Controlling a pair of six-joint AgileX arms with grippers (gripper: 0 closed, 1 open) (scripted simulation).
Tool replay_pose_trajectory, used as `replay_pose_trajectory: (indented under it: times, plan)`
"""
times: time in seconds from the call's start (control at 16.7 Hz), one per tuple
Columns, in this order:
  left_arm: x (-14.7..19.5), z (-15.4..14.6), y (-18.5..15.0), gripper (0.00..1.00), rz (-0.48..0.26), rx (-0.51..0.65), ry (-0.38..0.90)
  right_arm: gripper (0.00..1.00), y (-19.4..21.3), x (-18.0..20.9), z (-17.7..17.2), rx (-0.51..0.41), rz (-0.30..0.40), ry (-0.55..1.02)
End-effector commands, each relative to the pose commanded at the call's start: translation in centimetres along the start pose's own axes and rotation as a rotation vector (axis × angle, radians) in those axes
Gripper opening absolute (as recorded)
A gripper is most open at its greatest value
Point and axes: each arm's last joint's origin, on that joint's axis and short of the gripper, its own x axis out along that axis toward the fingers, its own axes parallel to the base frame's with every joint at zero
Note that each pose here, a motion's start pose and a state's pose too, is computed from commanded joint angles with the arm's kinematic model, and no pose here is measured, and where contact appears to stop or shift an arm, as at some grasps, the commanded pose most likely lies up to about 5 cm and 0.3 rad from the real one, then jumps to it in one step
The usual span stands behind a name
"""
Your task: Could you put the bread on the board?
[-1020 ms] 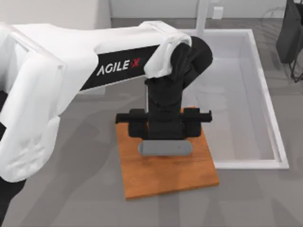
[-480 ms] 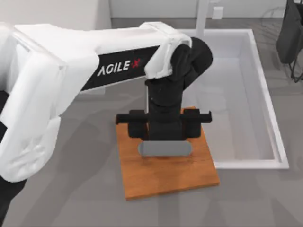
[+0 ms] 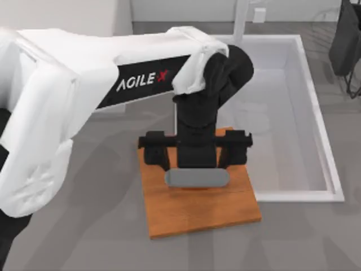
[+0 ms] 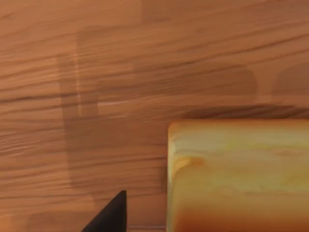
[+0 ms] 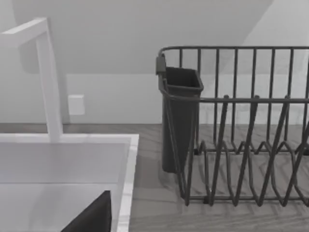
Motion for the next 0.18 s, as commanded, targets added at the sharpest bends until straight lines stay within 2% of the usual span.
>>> replay_pose_trajectory:
  times: [0.18]
  plan:
    - [0.00,0.00,0.00,1.00,0.000,0.000,0.000,1.00,0.00,0.00,0.00,0.000,0.000,0.000]
